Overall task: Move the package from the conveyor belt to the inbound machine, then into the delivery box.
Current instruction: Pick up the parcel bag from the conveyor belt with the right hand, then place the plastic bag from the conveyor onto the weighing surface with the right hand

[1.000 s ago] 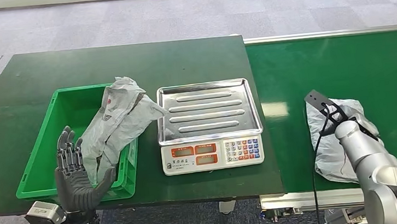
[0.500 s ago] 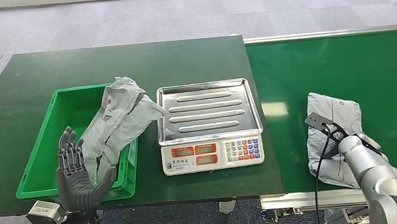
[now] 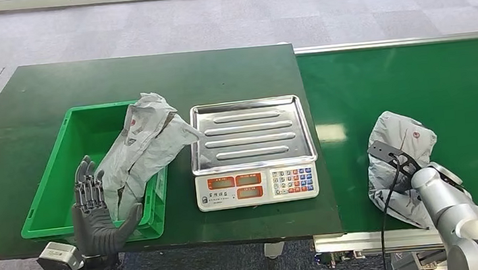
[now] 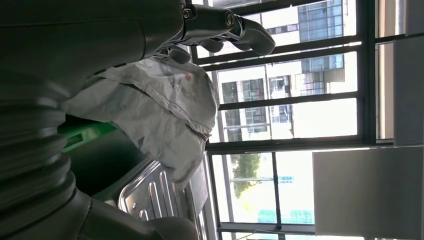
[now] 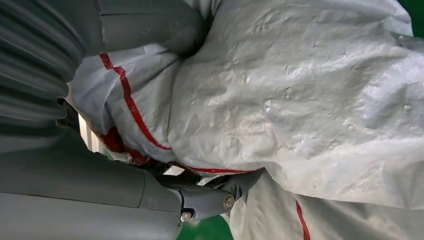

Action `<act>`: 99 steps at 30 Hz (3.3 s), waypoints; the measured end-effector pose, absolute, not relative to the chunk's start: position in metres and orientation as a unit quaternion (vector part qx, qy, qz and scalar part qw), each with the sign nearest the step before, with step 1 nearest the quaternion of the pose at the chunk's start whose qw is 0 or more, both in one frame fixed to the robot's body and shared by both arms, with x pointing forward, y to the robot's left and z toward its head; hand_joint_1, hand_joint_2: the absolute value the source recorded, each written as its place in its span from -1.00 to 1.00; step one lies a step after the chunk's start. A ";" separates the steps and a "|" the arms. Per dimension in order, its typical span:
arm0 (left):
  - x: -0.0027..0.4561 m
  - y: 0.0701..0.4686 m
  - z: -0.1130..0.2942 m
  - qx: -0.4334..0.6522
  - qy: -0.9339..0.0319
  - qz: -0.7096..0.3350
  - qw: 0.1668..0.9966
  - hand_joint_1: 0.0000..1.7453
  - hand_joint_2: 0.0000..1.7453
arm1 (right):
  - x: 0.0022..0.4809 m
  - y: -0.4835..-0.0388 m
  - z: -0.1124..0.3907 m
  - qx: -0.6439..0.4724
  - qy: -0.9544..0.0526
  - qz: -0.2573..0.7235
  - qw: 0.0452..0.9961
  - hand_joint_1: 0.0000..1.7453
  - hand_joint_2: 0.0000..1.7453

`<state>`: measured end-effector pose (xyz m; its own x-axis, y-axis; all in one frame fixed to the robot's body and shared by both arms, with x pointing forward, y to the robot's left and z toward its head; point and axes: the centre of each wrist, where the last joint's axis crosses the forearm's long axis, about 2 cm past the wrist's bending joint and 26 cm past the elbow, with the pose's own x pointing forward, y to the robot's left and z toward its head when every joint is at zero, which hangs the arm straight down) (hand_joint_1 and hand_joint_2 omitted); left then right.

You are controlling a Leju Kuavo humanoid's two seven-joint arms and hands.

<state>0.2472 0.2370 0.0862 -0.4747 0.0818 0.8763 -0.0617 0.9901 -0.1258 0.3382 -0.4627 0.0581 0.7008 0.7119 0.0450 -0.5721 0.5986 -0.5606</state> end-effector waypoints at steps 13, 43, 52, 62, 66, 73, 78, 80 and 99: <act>0.247 0.237 0.085 -0.007 -0.855 0.073 0.514 -1.00 1.00 | 0.340 -0.464 0.060 -0.285 -0.141 0.350 0.881 1.00 1.00; 0.226 0.245 0.092 0.031 -0.863 0.092 0.496 -1.00 1.00 | 0.390 -0.500 0.158 -0.534 -0.592 0.039 0.602 1.00 1.00; 0.235 0.244 0.096 0.021 -0.873 0.087 0.479 -1.00 1.00 | 0.421 -0.451 0.169 -0.338 -0.685 0.128 0.632 1.00 1.00; 0.269 0.236 0.110 -0.003 -0.881 0.068 0.468 -1.00 1.00 | 0.470 -0.198 0.227 -0.115 -0.684 0.493 0.525 1.00 1.00; 0.270 0.233 0.111 -0.005 -0.879 0.069 0.473 -1.00 1.00 | 0.454 -0.127 0.236 -0.071 -0.693 0.545 0.466 1.00 1.00; 0.270 0.232 0.111 -0.005 -0.878 0.069 0.474 -1.00 1.00 | 0.439 -0.084 0.242 -0.053 -0.697 0.576 0.424 1.00 1.00; 0.269 0.233 0.111 -0.003 -0.877 0.068 0.475 -1.00 1.00 | 0.436 -0.077 0.242 -0.089 -0.675 0.590 0.435 -1.00 1.00; 0.266 0.233 0.111 -0.001 -0.876 0.069 0.477 -1.00 1.00 | 0.436 -0.077 0.240 -0.154 -0.634 0.597 0.467 -1.00 1.00; 0.252 0.239 0.110 0.012 -0.865 0.070 0.496 -1.00 1.00 | 0.438 -0.119 0.195 -0.327 -0.418 0.605 0.594 -1.00 1.00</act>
